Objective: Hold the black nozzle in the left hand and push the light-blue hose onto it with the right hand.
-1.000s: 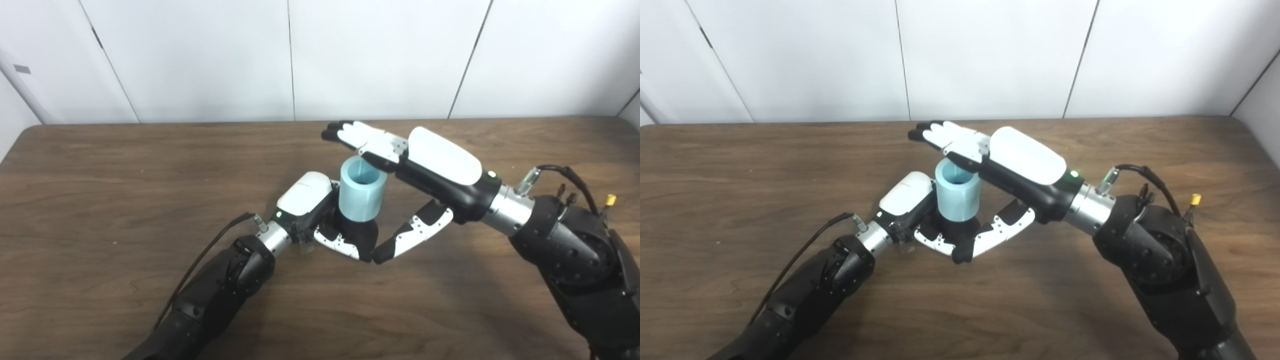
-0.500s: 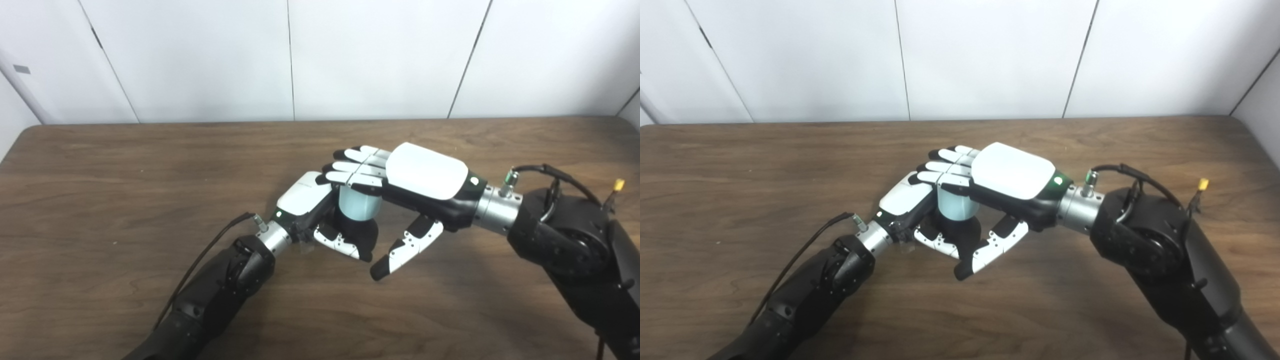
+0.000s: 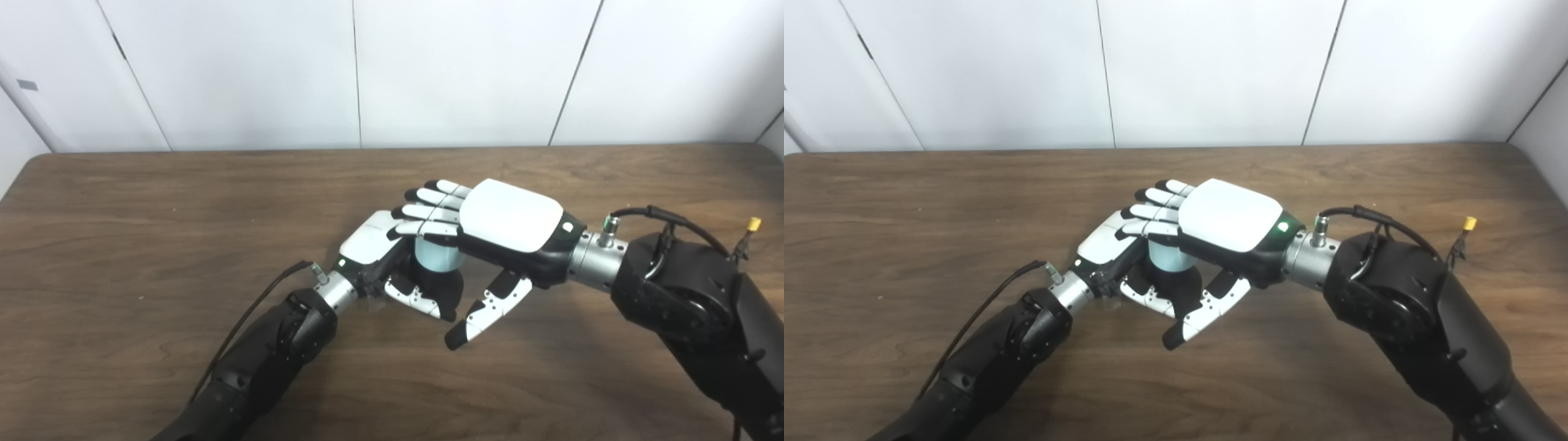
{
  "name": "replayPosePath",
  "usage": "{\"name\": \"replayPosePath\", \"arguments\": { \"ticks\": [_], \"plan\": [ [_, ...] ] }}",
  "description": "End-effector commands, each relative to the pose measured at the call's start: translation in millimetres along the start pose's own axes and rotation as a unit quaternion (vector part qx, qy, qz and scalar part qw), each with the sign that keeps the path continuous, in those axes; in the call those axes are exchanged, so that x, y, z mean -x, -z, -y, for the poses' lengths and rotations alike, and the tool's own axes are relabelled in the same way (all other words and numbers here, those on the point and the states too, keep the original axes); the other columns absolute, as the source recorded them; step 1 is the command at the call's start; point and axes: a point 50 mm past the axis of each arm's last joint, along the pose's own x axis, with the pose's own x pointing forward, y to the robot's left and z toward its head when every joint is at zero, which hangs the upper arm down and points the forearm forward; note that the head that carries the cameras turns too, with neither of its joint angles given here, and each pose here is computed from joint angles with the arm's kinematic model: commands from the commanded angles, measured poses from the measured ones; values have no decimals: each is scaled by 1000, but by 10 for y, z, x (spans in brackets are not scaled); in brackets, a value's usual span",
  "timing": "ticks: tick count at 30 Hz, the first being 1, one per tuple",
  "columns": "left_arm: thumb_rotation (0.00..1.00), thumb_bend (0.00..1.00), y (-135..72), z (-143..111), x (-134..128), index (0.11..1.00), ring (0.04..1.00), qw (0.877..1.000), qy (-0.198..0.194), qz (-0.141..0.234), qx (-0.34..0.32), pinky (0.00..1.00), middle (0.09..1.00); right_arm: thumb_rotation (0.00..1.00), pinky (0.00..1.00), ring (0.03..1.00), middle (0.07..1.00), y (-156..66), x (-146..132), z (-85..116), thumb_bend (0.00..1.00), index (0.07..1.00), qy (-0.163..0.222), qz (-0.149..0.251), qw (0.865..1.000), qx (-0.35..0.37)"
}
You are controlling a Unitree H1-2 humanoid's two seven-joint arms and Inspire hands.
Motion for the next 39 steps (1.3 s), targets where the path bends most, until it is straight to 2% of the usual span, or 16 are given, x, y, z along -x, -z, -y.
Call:
{"name": "replayPosePath", "arguments": {
  "ticks": [1,3,10,20,23,26,29,31,32,34,35,37,39],
  "plan": [
    [0,501,136,712,566,518,381,990,107,-80,35,346,477,904,934,971,938,-32,49,-382,925,908,-106,-6,994,-35],
    [0,499,135,706,566,535,378,990,108,-81,33,339,479,909,908,958,933,-92,43,-443,933,904,-111,1,993,-36],
    [0,500,134,699,571,524,381,990,107,-86,30,353,483,903,935,963,943,-208,36,-640,925,912,-137,12,990,-37],
    [0,502,153,681,586,514,383,991,100,-83,31,353,480,953,995,1000,995,-230,62,-722,913,971,-180,0,983,-19],
    [0,501,158,681,590,515,382,991,101,-84,33,351,484,951,1000,1000,1000,-204,62,-707,913,985,-171,-5,985,-22],
    [0,501,164,681,592,515,383,990,104,-87,32,353,483,948,1000,1000,1000,-140,62,-618,901,988,-143,-13,989,-29],
    [0,501,164,682,589,515,382,990,106,-86,30,351,482,946,967,1000,999,-75,56,-489,872,985,-92,-27,994,-49],
    [0,502,161,690,586,513,384,990,106,-87,32,354,484,944,931,999,992,-8,53,-388,806,982,-19,-41,996,-76],
    [0,502,159,695,586,513,387,990,105,-87,32,358,485,938,921,1000,996,36,52,-309,756,991,33,-51,993,-100],
    [0,500,158,706,586,525,379,990,104,-86,32,347,480,919,937,1000,1000,134,53,-152,664,999,127,-68,978,-152],
    [0,500,156,709,586,522,376,990,104,-85,32,343,475,916,937,1000,1000,189,58,-69,638,1000,178,-70,965,-177],
    [0,501,148,710,581,520,377,990,105,-85,33,342,479,872,908,1000,1000,314,91,38,654,1000,252,-81,937,-228],
    [0,501,142,708,578,519,378,991,103,-83,34,344,482,826,856,985,1000,477,134,66,691,1000,319,-84,901,-282]
  ]
}}
